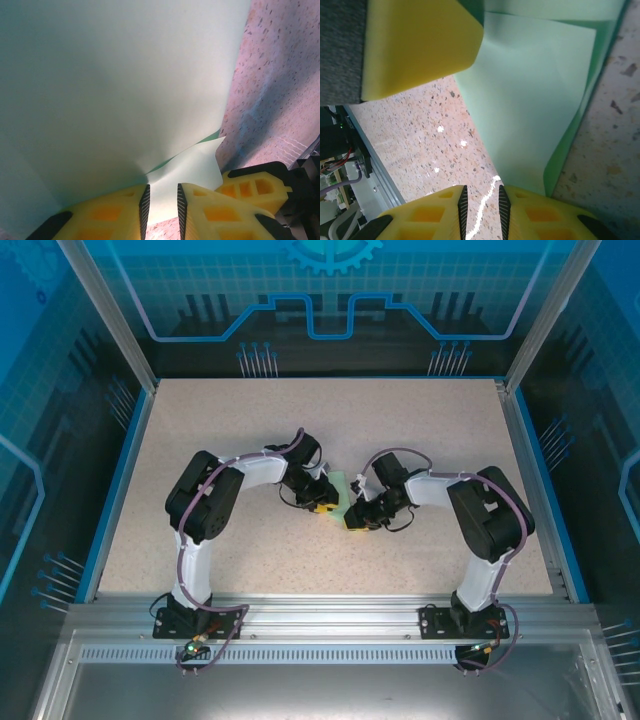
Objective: Fold a paper plane with a square sheet of paper (fold left side to right side)
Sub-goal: Third fold the triangle at the center of the table.
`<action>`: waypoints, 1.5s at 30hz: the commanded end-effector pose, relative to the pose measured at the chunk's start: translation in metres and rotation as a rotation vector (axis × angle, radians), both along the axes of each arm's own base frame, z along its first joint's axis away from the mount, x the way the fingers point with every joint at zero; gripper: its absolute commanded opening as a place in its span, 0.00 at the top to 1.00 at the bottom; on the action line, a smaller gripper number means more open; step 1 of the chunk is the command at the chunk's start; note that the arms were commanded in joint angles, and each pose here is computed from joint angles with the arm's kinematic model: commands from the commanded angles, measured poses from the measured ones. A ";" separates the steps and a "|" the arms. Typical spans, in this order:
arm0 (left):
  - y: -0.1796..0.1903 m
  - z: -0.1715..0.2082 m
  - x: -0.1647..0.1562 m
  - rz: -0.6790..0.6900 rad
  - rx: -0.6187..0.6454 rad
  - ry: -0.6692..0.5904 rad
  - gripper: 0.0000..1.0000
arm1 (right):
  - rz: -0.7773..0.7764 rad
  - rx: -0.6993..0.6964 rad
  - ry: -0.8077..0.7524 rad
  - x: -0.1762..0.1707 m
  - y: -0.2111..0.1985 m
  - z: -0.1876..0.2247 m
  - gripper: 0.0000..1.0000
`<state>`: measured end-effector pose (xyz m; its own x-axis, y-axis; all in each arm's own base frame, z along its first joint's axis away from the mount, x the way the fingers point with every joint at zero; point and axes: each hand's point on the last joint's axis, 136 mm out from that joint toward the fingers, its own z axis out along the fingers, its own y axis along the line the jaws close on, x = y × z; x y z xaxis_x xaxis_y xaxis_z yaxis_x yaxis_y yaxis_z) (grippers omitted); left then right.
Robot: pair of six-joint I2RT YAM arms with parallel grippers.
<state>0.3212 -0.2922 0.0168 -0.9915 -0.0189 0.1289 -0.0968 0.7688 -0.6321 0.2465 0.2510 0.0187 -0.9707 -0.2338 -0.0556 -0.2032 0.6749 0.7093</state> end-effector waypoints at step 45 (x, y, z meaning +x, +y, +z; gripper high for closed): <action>-0.037 0.022 -0.042 -0.072 -0.018 -0.096 0.76 | -0.040 -0.287 0.169 -0.033 -0.039 -0.054 1.00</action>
